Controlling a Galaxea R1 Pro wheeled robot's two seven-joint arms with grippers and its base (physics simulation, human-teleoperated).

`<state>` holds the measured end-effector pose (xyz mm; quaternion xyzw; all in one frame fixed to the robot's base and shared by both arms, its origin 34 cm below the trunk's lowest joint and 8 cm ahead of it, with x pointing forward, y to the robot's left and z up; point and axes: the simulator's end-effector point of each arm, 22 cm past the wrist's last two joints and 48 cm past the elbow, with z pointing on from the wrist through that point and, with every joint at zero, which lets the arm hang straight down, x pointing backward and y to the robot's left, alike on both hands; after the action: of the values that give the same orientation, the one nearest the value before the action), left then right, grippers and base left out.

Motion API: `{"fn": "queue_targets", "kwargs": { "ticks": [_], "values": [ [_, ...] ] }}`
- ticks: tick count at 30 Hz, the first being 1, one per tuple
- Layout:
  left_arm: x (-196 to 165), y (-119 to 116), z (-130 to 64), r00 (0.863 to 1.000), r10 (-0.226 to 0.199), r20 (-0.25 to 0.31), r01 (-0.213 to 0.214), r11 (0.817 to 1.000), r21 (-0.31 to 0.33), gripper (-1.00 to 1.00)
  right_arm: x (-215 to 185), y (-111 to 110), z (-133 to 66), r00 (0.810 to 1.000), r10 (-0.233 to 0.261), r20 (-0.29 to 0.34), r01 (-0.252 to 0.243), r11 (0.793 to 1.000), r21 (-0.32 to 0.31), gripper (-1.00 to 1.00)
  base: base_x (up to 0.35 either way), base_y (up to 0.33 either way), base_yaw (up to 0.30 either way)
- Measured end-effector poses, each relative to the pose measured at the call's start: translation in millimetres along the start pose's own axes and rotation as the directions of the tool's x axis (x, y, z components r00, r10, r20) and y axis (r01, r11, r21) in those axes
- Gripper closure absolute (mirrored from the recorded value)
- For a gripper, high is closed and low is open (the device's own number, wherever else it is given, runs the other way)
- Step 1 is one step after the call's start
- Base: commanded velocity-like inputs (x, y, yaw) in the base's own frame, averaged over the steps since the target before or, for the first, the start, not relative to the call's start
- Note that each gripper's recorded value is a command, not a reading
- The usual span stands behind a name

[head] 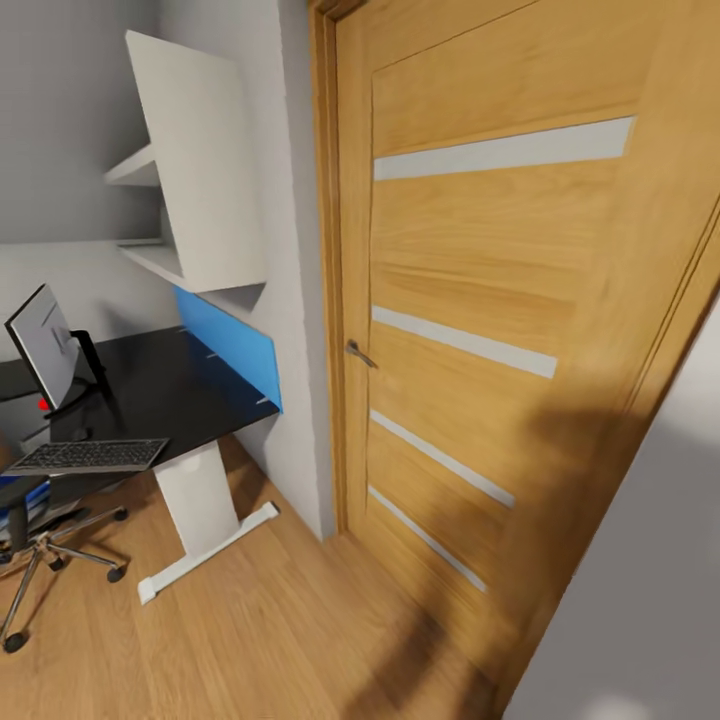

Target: In the bedroom, organize the workspace by keeping the computer under the desk, ensuring the monitor is on the desk, placing the keyboard on the desk next to the monitor, placing the mouse on the desk next to the keyboard, moving the folder from the swivel chair onto the desk next to the mouse, stacking the notebook on top of the folder with the pen on top of the notebook, and positioning the swivel chair next to the desk.

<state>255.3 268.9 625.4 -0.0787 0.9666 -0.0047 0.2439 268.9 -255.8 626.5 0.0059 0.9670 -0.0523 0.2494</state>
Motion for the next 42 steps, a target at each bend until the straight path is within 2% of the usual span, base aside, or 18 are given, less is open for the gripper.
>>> {"fn": "queue_targets", "kwargs": {
  "ticks": [6, 42],
  "values": [
    [0.4, 0.1, -0.1, 1.0, 0.0, -0.001, 0.0, 1.0, 0.0, -1.0, -5.5, -0.3, 0.8, 1.0, 0.0, 0.018, 0.0, 1.0, 0.0, -1.0, 0.0, 0.0, 0.262],
    [1.6, 0.5, -0.2, 1.0, 0.0, -0.004, 0.0, 1.0, -0.001, -1.0, -5.1, 0.0, 0.6, 1.0, 0.0, 0.019, 0.0, 1.0, -0.001, -1.0, 0.0, 0.0, 0.256]
  ]
}}
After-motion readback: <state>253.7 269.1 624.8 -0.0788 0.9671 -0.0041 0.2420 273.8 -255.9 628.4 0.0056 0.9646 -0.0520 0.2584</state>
